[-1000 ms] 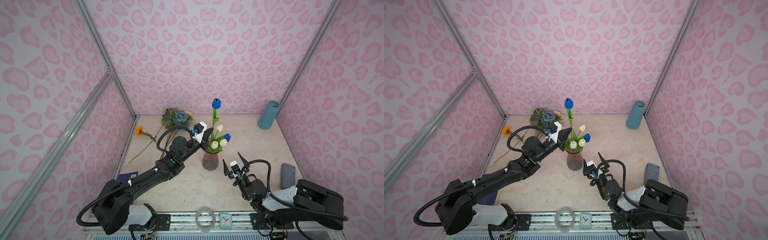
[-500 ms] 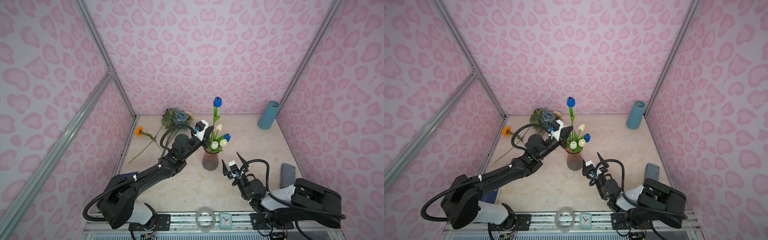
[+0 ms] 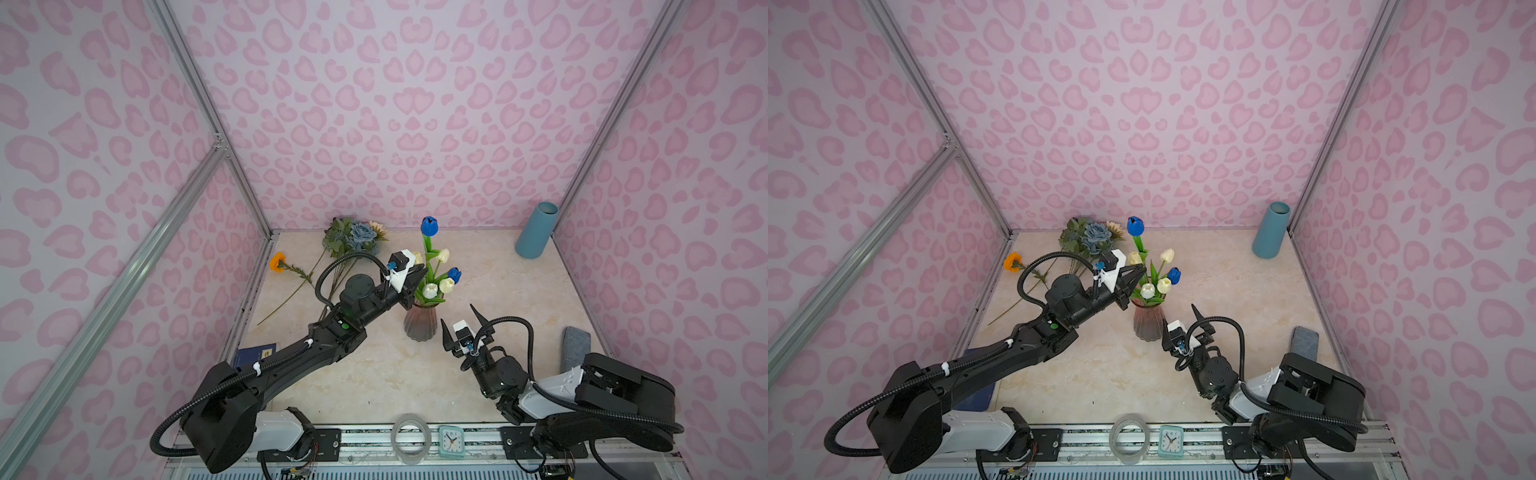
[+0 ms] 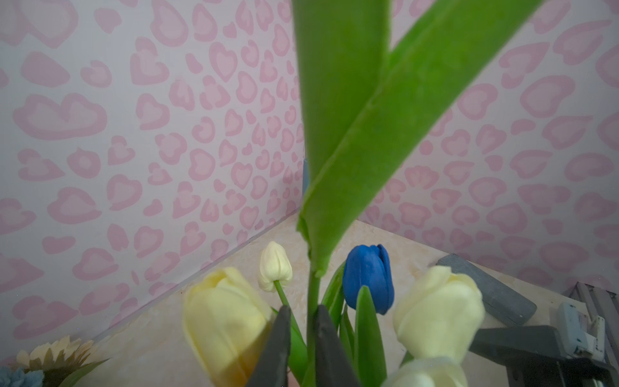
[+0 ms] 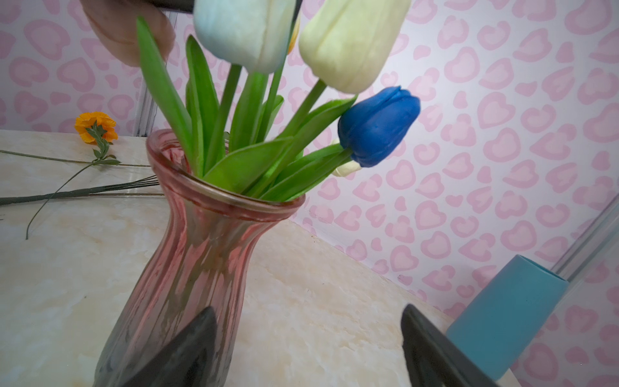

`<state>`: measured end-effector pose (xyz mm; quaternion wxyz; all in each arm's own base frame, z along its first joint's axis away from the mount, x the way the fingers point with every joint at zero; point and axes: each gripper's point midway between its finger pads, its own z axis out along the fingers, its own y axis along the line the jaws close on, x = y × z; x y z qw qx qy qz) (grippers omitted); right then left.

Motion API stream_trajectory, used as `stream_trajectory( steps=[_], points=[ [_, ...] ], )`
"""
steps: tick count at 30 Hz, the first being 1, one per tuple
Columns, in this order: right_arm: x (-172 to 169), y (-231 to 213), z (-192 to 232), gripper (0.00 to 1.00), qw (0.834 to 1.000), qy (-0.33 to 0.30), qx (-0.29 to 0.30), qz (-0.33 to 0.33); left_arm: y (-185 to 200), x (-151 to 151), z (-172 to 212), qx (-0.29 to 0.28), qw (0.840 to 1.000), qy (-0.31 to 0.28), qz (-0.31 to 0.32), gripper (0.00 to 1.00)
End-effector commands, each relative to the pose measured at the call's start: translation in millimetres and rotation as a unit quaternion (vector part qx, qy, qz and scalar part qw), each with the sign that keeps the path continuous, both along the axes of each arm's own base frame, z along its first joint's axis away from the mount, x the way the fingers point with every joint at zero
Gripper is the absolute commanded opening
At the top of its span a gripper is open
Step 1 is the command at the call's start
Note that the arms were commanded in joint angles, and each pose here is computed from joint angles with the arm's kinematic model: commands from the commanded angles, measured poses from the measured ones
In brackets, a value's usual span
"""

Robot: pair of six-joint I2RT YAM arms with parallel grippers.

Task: Arrange the flowers into the vase
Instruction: 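Lower the blue tulip stem into the vase mouth with the left gripper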

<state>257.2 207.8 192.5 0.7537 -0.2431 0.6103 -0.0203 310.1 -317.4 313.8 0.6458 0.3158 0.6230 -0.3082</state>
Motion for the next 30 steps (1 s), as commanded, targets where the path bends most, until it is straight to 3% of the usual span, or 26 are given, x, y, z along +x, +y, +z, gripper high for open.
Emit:
stream_trajectory(
  steps=[1, 8, 13, 16, 20, 25, 30],
  points=[
    [-0.5, -0.1, 7.9, 0.86, 1.000, -0.009, 0.018, 0.002, 1.2, -3.7, -7.8, 0.029, 0.999, 0.024, -0.005, 0.13],
    [-0.3, 2.6, 7.2, 0.86, 1.000, -0.008, 0.018, 0.007, 2.3, -6.8, -11.6, 0.124, 0.990, 0.068, -0.018, 0.07],
    [-0.4, 2.7, 7.2, 0.86, 1.000, -0.008, 0.019, 0.008, 9.2, -18.2, -5.8, 0.151, 0.985, 0.077, -0.029, 0.08],
    [-0.1, 2.3, 7.8, 0.86, 1.000, -0.009, 0.019, 0.006, 12.4, -23.9, -4.2, 0.176, 0.980, 0.086, -0.039, 0.03],
    [-0.5, 3.0, 7.7, 0.86, 1.000, -0.008, 0.020, 0.008, 14.8, -23.2, -7.5, 0.201, 0.974, 0.096, -0.039, 0.14],
    [-0.6, 2.0, 8.4, 0.86, 1.000, -0.009, 0.020, 0.007, 8.2, -18.6, -12.3, 0.224, 0.963, 0.137, -0.065, 0.11],
    [-1.1, 1.2, 8.2, 0.87, 1.000, -0.010, 0.018, 0.006, 8.1, -13.8, -0.9, 0.225, 0.965, 0.125, -0.058, 0.16]
  ],
)
